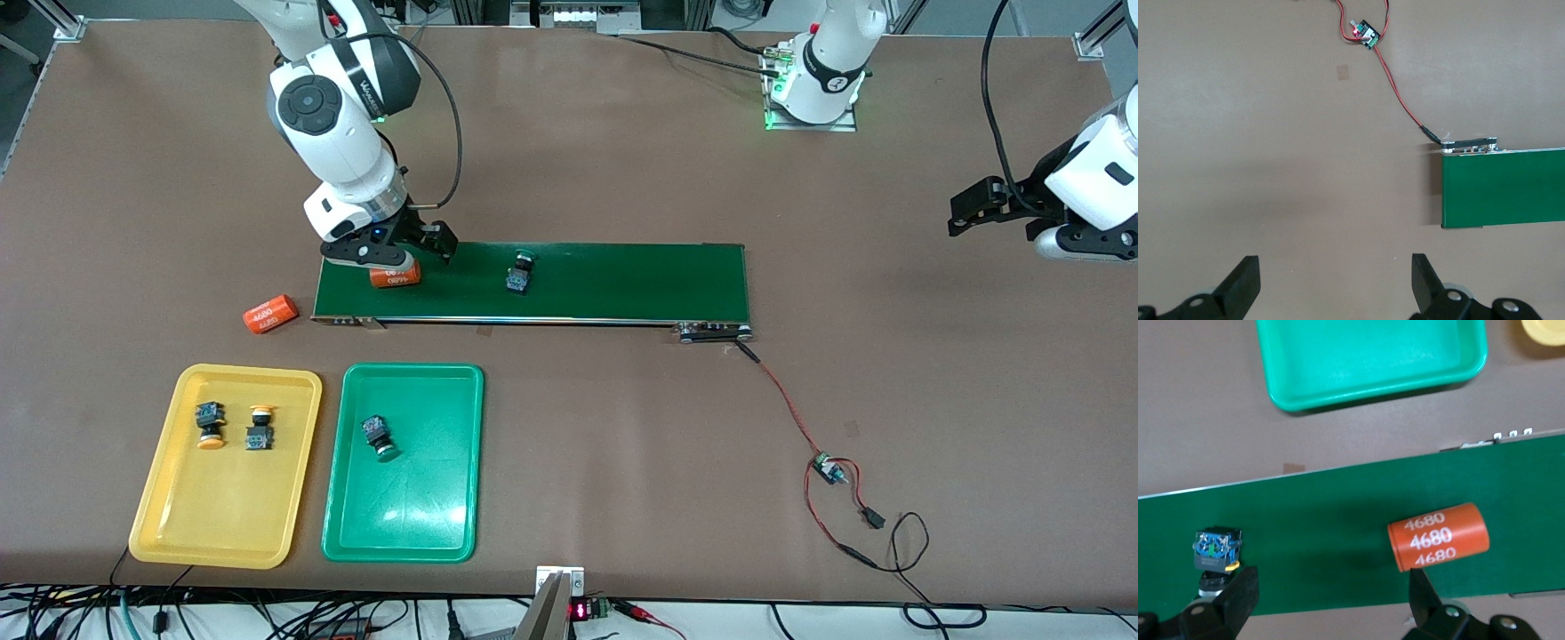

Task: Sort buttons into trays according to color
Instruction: 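Move the right gripper back to the end of the belt, then grasp the green-capped button on the belt with the right gripper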

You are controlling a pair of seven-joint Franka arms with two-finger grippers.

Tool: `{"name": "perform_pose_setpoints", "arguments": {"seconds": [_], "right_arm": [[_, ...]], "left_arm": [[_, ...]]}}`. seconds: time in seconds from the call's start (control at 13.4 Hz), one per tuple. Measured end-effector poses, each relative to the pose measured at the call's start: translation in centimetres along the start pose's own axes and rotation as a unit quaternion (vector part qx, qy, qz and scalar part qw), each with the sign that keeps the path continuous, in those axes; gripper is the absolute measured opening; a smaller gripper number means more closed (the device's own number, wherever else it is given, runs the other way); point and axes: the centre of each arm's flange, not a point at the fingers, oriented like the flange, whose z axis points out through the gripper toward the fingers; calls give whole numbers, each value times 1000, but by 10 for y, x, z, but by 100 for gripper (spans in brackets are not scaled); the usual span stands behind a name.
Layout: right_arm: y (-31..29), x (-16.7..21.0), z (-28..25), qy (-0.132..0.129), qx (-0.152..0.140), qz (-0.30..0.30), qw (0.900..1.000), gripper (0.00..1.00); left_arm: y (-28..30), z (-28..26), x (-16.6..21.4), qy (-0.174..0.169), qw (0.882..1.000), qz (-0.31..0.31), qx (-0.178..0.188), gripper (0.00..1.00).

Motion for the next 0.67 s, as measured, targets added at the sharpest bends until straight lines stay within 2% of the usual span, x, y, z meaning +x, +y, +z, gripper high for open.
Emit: {"name": "perform_pose_setpoints", "arguments": {"seconds": [0.3, 0.67], "right_arm": [[-3, -12, 17, -23, -10, -6, 1000, 100], [-7, -11, 35, -25, 4, -7, 1000, 100]], "left_arm": [[1, 0, 0, -1, 1000, 1, 0, 100], [2, 1, -2, -8, 1000, 2, 0, 100]]}}
